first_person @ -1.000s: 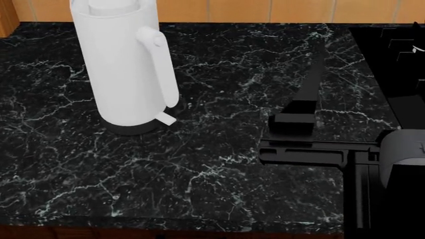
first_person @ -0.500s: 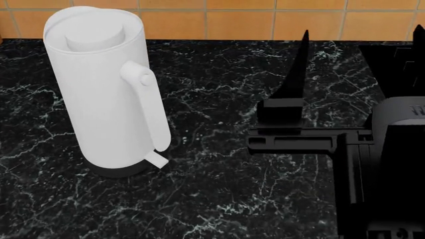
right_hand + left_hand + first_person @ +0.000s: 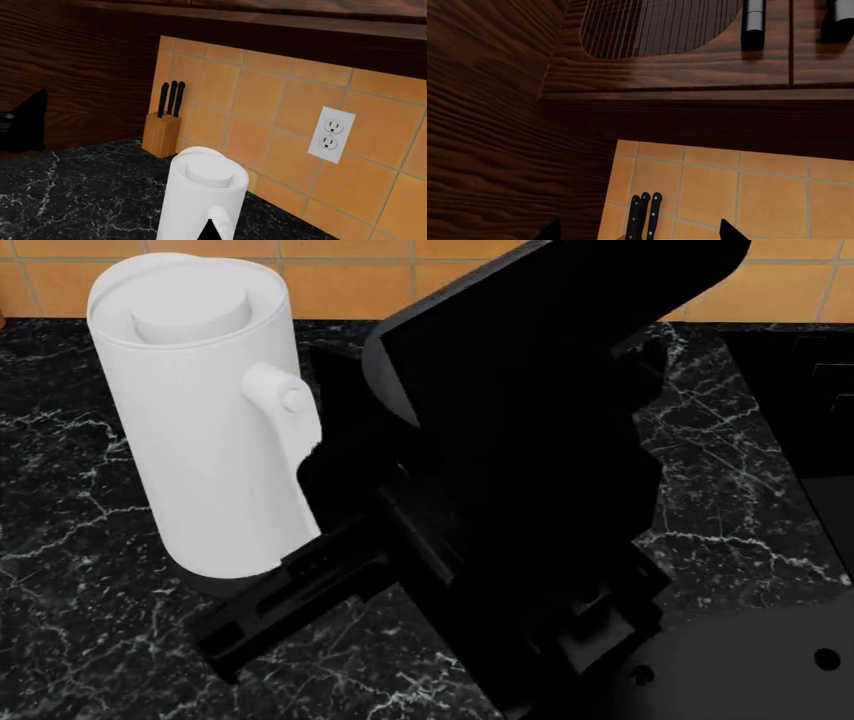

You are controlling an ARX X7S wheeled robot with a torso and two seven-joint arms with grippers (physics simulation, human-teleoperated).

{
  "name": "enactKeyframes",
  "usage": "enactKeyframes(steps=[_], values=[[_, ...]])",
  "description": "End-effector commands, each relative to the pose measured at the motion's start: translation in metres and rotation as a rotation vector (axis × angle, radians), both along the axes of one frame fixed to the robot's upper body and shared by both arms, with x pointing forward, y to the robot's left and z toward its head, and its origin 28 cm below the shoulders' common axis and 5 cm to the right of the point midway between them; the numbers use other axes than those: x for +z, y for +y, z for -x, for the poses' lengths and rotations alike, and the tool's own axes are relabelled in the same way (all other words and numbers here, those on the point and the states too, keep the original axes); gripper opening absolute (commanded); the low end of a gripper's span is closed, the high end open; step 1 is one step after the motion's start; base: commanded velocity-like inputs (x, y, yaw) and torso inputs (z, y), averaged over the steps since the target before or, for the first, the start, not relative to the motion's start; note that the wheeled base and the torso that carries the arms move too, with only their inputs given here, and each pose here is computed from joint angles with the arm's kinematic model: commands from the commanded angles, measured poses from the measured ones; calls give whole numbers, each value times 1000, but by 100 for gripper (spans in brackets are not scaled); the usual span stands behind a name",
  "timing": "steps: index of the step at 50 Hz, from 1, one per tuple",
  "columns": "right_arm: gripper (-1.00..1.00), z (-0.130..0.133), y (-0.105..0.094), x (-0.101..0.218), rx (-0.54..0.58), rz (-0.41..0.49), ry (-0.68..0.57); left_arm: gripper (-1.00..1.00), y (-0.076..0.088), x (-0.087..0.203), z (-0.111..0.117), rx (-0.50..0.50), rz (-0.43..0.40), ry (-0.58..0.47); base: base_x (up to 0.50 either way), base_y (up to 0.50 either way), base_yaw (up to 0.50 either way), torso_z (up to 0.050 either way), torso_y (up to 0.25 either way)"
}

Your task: Press the button to open the lid of the electric kettle.

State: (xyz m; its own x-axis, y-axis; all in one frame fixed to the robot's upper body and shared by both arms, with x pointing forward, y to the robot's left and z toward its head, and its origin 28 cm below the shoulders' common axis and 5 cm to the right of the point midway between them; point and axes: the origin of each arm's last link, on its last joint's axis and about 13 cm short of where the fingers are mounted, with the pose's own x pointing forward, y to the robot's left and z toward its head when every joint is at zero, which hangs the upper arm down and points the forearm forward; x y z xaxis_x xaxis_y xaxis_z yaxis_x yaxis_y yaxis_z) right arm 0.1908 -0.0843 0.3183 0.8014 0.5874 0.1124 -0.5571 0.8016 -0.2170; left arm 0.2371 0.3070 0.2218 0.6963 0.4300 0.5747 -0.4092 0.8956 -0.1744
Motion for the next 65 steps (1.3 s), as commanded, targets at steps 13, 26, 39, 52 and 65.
enactKeyframes(steps=[13, 26, 39, 52, 65], values=[[-100, -17, 10, 9, 256, 46, 142, 100, 1, -1, 0, 5, -4, 2, 0, 0, 0, 0, 0], [-100, -43, 8, 13, 220, 50, 186, 100, 2, -3, -2, 5, -8, 5, 0, 0, 0, 0, 0], [-100, -59, 1, 9, 156, 26, 197, 100, 1, -3, -2, 4, -12, 5, 0, 0, 0, 0, 0], [-100, -70, -1, -2, 117, 24, 215, 100, 0, -4, -3, 0, -17, 8, 0, 0, 0, 0, 0], [-100, -85, 6, -12, 104, 52, 257, 100, -1, -2, -1, -1, -18, 7, 0, 0, 0, 0, 0]])
